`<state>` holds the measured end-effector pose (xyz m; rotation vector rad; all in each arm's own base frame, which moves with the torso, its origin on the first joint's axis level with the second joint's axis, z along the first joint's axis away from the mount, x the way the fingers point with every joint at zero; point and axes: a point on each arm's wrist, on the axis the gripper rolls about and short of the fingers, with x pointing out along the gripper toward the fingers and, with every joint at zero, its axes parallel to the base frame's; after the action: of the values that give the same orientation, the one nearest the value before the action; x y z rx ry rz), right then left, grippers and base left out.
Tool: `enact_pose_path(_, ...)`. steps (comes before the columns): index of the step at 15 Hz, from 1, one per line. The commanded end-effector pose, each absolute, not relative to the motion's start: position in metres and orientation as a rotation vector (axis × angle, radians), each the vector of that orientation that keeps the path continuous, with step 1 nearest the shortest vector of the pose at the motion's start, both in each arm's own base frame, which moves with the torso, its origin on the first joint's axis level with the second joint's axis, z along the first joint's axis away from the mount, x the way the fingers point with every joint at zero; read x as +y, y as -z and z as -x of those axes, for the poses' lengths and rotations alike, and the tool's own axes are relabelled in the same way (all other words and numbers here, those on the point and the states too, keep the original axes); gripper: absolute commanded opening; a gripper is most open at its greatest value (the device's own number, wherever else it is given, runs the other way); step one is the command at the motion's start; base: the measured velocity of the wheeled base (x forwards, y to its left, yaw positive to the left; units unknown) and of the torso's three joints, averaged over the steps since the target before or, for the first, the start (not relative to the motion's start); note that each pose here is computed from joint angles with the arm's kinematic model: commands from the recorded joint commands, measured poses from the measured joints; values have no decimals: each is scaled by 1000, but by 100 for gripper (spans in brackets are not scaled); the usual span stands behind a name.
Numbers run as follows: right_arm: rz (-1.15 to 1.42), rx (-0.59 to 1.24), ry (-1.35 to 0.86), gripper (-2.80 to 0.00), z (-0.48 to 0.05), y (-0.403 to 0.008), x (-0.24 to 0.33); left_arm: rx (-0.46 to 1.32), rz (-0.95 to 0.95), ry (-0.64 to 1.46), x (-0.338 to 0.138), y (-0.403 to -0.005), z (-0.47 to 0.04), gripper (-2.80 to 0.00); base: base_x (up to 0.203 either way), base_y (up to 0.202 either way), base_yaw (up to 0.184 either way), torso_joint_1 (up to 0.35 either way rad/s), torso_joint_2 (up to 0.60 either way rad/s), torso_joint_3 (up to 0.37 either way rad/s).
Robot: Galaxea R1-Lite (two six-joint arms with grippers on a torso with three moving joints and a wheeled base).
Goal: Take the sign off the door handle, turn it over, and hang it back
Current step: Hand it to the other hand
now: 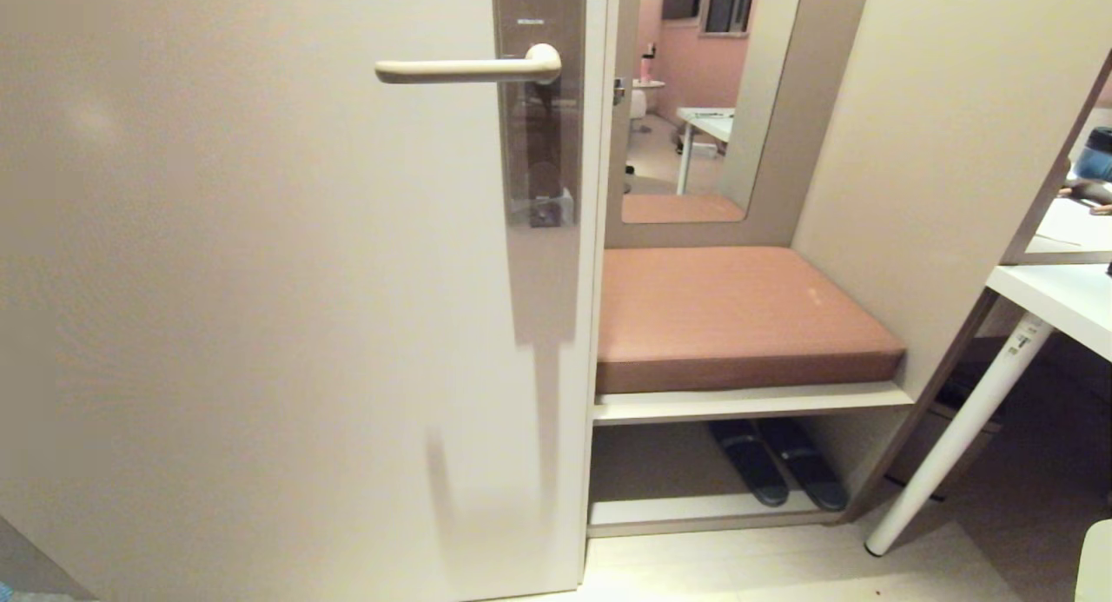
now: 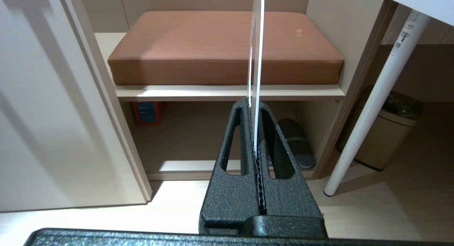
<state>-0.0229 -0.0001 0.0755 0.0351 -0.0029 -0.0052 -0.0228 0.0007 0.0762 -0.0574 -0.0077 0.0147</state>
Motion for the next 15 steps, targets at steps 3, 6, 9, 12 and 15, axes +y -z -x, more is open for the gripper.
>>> enact_pose_path(3,-35,-2,6,-280,23,-76,0,-8,58,-15,1,-76,23,-280,0,0,0,0,0,0)
enact_pose_path(6,-35,-2,6,-280,23,-76,0,-8,57,-14,1,-76,23,-280,0,-77,9,2,0,2)
enact_pose_path(9,-35,-2,6,-280,23,-76,0,-8,57,-15,1,-76,23,-280,0,-193,0,0,4,4)
enact_pose_path(12,-35,-2,5,-280,23,-76,0,-8,57,-15,1,-76,23,-280,0,-190,0,1,3,4)
enact_pose_path(15,-35,-2,5,-280,23,-76,0,-8,57,-15,1,-76,23,-280,0,-166,3,4,2,1)
